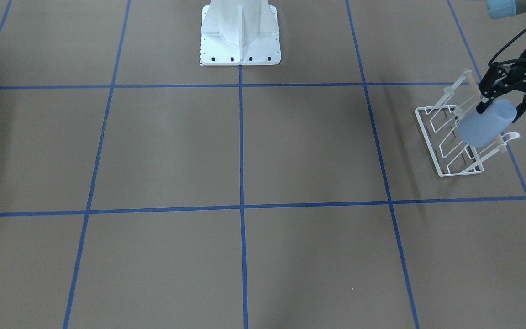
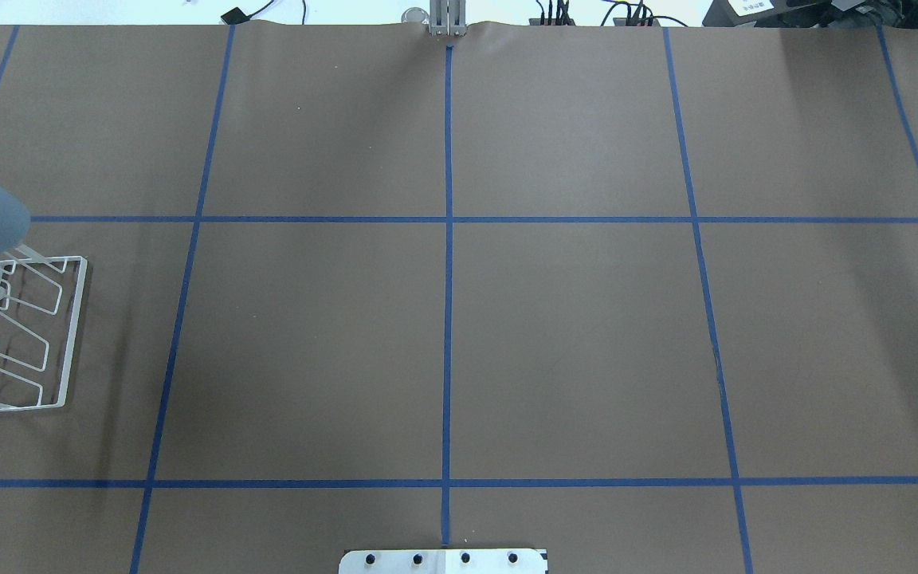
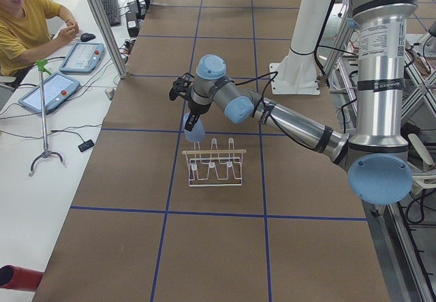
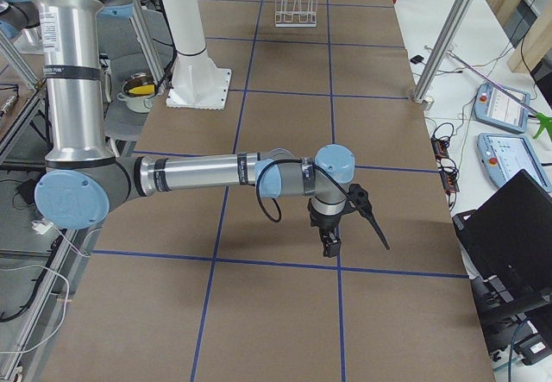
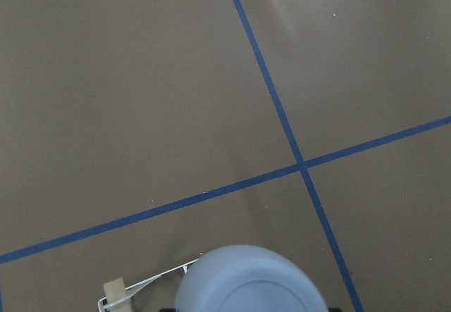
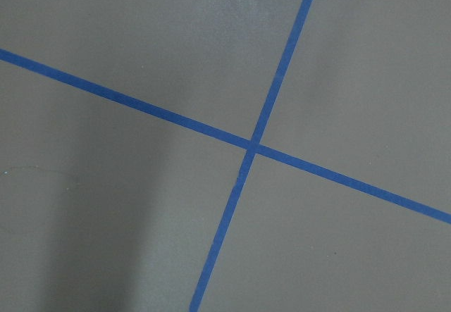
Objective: Hang cup on cup holder
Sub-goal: 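Lower the cup with the left gripper onto a peg of the rack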
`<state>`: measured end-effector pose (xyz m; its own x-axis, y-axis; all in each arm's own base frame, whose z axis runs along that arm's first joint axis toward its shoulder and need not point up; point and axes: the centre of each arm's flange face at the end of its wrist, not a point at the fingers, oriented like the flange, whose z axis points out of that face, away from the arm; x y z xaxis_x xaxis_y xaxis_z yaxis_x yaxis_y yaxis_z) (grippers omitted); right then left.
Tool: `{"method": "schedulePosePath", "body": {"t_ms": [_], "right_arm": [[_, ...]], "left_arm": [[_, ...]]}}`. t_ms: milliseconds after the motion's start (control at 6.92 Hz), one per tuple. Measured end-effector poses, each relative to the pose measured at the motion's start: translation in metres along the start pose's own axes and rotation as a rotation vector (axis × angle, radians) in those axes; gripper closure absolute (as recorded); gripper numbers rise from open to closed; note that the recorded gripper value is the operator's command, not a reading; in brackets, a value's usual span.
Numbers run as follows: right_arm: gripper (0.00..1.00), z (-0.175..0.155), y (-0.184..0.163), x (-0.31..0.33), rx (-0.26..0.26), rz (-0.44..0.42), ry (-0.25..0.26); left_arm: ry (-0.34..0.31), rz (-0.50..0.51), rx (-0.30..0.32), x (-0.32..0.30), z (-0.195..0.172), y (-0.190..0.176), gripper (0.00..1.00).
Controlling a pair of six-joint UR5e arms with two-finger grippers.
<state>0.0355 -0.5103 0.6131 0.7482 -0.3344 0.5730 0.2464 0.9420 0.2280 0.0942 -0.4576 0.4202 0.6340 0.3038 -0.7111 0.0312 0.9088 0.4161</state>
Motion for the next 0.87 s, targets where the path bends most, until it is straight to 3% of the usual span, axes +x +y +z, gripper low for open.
{"method": "schedulePosePath", "body": {"t_ms": [867], "right_arm": [[0.00, 0.005, 0.002, 0.003, -0.008, 0.007, -0.004]], "left_arm": [[0.008, 0.002, -0.041, 0.005, 0.020, 0.006, 0.79]]}}
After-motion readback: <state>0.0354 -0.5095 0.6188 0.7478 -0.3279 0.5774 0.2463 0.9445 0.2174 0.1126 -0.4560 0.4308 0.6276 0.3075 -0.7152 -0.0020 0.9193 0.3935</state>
